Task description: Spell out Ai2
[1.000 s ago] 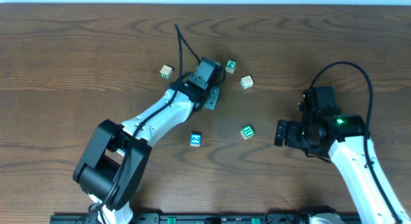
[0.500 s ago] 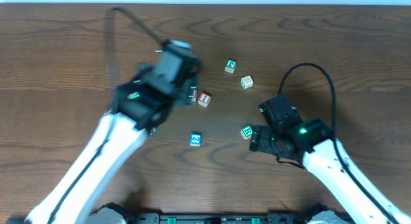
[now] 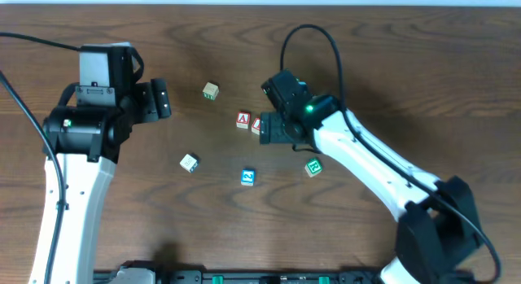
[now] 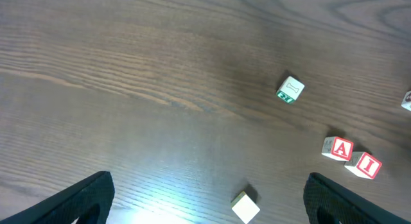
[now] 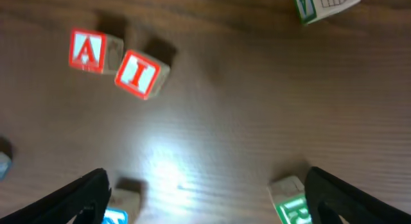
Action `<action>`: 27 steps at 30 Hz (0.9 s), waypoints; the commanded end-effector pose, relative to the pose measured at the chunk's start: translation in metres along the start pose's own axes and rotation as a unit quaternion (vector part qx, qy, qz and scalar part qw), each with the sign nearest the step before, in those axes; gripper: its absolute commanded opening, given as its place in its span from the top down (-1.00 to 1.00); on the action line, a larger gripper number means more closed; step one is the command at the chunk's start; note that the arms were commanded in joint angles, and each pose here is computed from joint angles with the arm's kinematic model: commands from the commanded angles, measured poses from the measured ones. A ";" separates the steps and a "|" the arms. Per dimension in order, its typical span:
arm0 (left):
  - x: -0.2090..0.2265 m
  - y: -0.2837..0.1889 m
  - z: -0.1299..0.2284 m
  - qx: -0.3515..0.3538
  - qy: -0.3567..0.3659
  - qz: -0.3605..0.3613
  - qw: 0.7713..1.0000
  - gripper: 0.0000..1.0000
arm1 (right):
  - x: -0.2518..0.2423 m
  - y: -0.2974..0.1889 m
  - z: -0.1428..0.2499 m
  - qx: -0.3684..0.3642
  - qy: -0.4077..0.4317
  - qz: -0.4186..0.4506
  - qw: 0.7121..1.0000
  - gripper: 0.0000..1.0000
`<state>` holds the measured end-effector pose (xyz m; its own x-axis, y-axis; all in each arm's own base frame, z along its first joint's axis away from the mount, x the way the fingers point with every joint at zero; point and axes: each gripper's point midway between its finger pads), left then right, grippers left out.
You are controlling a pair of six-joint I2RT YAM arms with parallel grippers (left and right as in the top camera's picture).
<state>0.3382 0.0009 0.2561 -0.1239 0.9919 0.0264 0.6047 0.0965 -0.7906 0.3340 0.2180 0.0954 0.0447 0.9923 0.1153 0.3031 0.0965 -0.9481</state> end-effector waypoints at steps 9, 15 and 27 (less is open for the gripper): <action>-0.003 0.008 -0.006 -0.001 0.006 0.008 1.000 -0.91 | 0.023 0.065 -0.006 0.012 0.108 -0.004 0.994 -0.87; -0.004 0.020 -0.003 0.015 0.008 0.006 1.000 -0.91 | 0.030 0.063 -0.021 -0.003 0.178 -0.015 0.984 -0.79; -0.005 0.028 -0.001 0.026 0.010 0.005 1.000 -0.91 | 0.035 0.065 -0.029 -0.020 0.235 -0.024 0.972 -0.77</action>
<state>0.3540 -0.0014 0.2321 -0.1182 0.9925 0.0302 0.5571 0.0914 -0.8254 0.3784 0.2526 0.0427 0.4247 0.8646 0.2683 0.3285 0.1290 -0.9356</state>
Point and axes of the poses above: each gripper's point midway between its finger pads, its own y axis out along the fingers, its own x axis along the line the jaws close on, z = x × y, and after that the axes turned 3 degrees about y, right-handed
